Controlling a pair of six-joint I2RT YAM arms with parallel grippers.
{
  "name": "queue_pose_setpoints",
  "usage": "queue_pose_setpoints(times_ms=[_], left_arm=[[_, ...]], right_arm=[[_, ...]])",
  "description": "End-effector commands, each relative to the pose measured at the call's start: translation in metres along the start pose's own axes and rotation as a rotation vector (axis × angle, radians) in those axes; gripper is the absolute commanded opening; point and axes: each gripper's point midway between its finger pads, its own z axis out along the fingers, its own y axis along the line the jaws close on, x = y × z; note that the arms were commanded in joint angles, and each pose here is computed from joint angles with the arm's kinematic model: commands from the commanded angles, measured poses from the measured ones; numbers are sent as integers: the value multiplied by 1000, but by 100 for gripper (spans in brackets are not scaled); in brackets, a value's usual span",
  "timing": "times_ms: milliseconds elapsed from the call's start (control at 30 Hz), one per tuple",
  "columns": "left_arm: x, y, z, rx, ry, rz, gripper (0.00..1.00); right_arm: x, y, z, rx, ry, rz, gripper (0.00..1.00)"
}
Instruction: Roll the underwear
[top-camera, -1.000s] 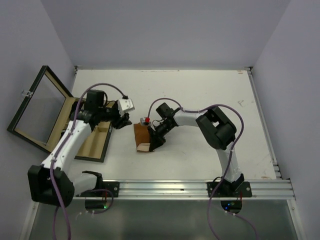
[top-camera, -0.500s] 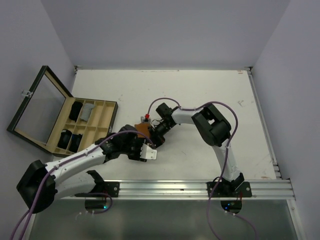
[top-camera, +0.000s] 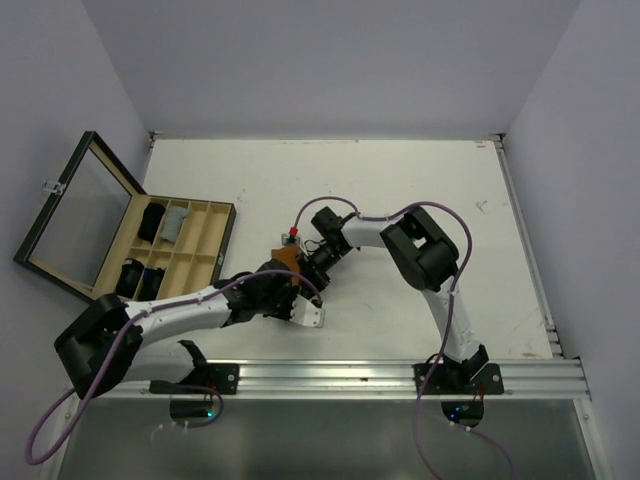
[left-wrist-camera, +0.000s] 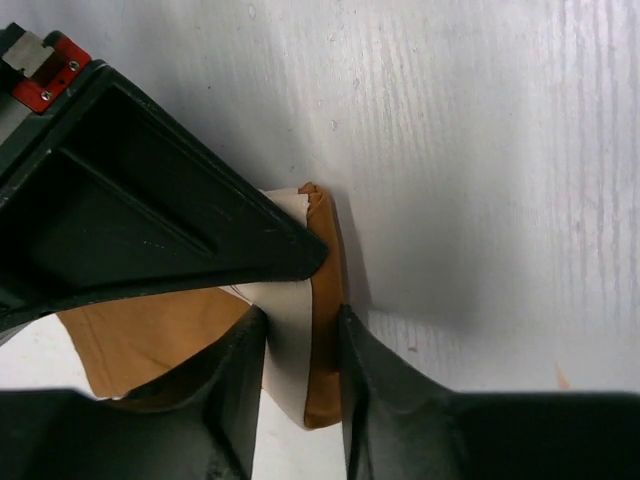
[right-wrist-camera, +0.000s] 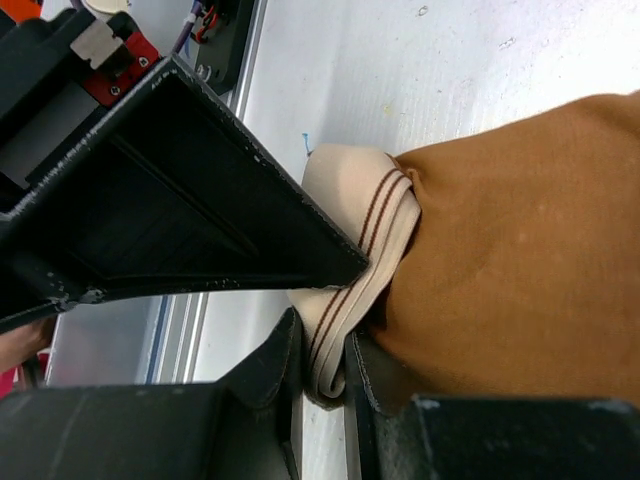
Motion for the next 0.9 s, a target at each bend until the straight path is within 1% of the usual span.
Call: queue_pose_setpoints(times_ms=[0, 33, 67, 100, 133, 167, 200, 267, 300, 333, 367, 400, 467, 500, 533, 567, 600, 633, 667, 700, 733, 767, 800, 867], left_arm=[[11, -13, 11, 41, 45, -1, 28], [12, -16, 12, 51, 47, -7, 24], [12, -17, 13, 57, 44, -18, 16], [11, -18, 13, 66, 46, -24, 11], [11, -22, 15, 90, 47, -27, 6], [15, -29, 15, 127, 68, -40, 0], [12, -32, 15, 154, 61, -47, 0], [20, -48, 17, 236, 96, -79, 0], [16, -56, 17, 278, 82, -91, 0], [17, -62, 19, 318, 89, -113, 0], [17, -69, 17, 359, 97, -136, 0], [13, -77, 17, 408, 78, -159, 0], [14, -80, 16, 481, 89, -210, 0], [10, -83, 16, 520, 68, -237, 0], [16, -83, 18, 555, 77, -282, 0], [13, -77, 15, 588, 76, -312, 0], [7, -75, 15, 633, 44, -353, 0], [21, -83, 11, 718, 85, -432, 0], [16, -69, 15, 722, 62, -453, 0], [17, -65, 14, 750, 35, -511, 0], [22, -70, 17, 805, 40, -541, 0], [23, -67, 16, 825, 35, -576, 0], [23, -54, 19, 813, -1, -619, 0], [30, -57, 23, 868, 6, -674, 0]], right_arm=[[55, -35, 5, 139, 159, 93, 0], [55, -33, 4, 142, 160, 92, 0], [54, -33, 3, 147, 161, 87, 3], [54, -33, 2, 153, 161, 93, 9], [52, -34, -1, 164, 157, 94, 26], [47, -33, -5, 175, 147, 94, 33], [42, -37, -13, 198, 121, 109, 44], [25, -37, -27, 240, 77, 93, 58], [16, -39, -35, 260, 48, 91, 62], [7, -40, -48, 285, 14, 87, 71], [-7, -37, -60, 314, -14, 60, 76], [-16, -38, -75, 347, -47, 64, 78], [-29, -39, -95, 405, -76, 44, 79], [-42, -31, -107, 429, -103, 14, 79], [-46, -31, -121, 458, -125, 3, 79], [-50, -29, -130, 480, -137, -12, 78], [-56, -25, -145, 525, -158, -37, 77], [-58, -21, -151, 549, -165, -59, 77], [-60, -18, -157, 572, -167, -78, 75], [-55, -17, -162, 599, -158, -91, 71], [-63, -4, -170, 626, -170, -140, 69], [-63, 1, -173, 642, -168, -165, 67], [-59, 6, -172, 652, -167, -186, 61], [-66, 25, -179, 679, -183, -254, 54]])
